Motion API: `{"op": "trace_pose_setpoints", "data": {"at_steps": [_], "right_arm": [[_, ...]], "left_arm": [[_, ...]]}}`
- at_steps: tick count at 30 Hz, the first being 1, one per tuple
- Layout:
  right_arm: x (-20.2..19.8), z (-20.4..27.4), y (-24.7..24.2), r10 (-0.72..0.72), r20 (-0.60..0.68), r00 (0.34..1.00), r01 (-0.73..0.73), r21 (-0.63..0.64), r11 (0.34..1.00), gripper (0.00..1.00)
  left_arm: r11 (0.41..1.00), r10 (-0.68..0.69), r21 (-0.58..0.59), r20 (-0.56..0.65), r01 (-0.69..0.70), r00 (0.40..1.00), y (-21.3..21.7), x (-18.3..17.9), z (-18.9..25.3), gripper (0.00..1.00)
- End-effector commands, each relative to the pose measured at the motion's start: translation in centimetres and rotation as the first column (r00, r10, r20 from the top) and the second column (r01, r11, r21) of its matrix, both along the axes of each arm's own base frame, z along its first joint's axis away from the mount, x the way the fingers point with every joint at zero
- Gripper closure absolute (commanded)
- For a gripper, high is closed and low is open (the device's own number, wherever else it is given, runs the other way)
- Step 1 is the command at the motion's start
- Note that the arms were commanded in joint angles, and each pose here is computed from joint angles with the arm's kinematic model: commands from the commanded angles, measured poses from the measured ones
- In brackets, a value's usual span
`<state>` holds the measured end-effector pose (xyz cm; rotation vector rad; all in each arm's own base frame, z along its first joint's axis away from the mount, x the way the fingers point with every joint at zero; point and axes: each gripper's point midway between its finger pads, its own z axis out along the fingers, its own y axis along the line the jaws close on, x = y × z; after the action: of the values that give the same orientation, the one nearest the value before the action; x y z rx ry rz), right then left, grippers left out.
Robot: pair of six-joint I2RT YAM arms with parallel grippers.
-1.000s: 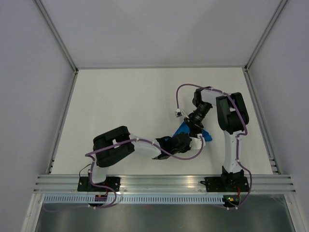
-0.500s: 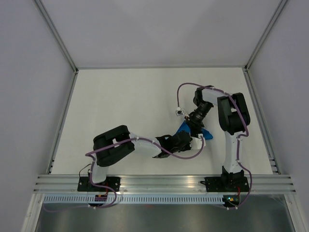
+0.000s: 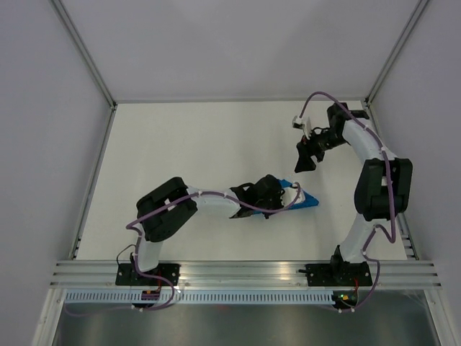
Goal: Fold the napkin, place the utensils inside, and roll it up
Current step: Roll the napkin with the utensil
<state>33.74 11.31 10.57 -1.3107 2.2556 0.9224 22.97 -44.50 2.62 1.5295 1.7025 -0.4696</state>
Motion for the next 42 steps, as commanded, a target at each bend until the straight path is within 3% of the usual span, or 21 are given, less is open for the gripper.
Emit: {"op": "trace_pose_setpoints", "data": {"at_steps": [1,6,7,8,10,11,12,18,25,34,37,41,42], "right_arm": [[3.5,5.8,-1.9,-0.173,0.208,0.963,0.147,0.131,0.98,0.19],[1.3,5.3,-3.6,-0.234,0.348,0.908,0.199,0.132,0.971,0.19],[1.3,7.1,-3.7,-0.228,0.461,0.857,0.185,0.136,0.973,0.19],[-0.2,5.3,-3.7,-0.232,0.45,0.863,0.194,0.128,0.973,0.19],[-0.8,6.7,-3.9,-0.217,0.58,0.785,0.182,0.118,0.976,0.18],[-2.3,4.7,-3.6,-0.208,0.566,0.798,0.178,0.108,0.978,0.17],[-3.0,5.4,-3.5,-0.196,0.618,0.761,0.169,0.102,0.98,0.16],[-6.0,0.7,-1.1,-0.039,0.702,0.711,0.111,-0.057,0.992,0.15],[-8.3,-4.5,1.4,0.141,0.704,0.696,0.018,-0.213,0.977,0.15],[-9.1,-7.8,2.3,0.267,0.692,0.67,-0.015,-0.347,0.938,0.17],[-9.1,-8.2,2.5,0.28,0.678,0.68,-0.024,-0.362,0.932,0.25],[-9.7,-8.9,2.5,0.31,0.623,0.718,-0.063,-0.386,0.92,0.64],[-10.1,-9.0,2.4,0.321,0.598,0.734,-0.077,-0.396,0.915,0.66]], "left_arm": [[0.994,0.06,0.103,-0.322,-0.028,0.945,3.0,-1.9,-3.8,0.98],[0.989,0.106,0.144,-0.495,-0.039,0.863,3.6,-1.5,-4.6,0.98],[0.991,0.104,0.122,-0.532,-0.045,0.84,3.0,-0.9,-3.8,0.98],[0.988,0.117,0.149,-0.574,-0.037,0.811,3.2,-1.1,-5.1,0.98],[0.99,0.11,0.142,-0.663,-0.02,0.741,3.2,-1.2,-4.7,0.98],[0.988,0.12,0.153,-0.695,-0.017,0.709,3.4,-1.3,-5.5,0.98],[0.988,0.115,0.153,-0.744,0.001,0.658,3.6,-2.1,-5.5,0.98],[0.986,0.136,0.164,-0.858,0.013,0.495,4.1,-1.8,-6.1,0.98],[0.985,0.142,0.169,-0.898,0.029,0.417,3.8,-1.8,-6.4,0.98],[0.984,0.145,0.174,-0.91,0.039,0.389,3.8,-1.8,-6.2,0.97],[0.984,0.142,0.171,-0.91,0.042,0.391,3.8,-1.8,-6.0,0.95],[0.987,0.125,0.153,-0.907,0.038,0.402,3.7,-1.5,-4.9,0.84],[0.99,0.117,0.141,-0.904,0.029,0.412,3.6,-1.0,-4.3,0.77]]}}
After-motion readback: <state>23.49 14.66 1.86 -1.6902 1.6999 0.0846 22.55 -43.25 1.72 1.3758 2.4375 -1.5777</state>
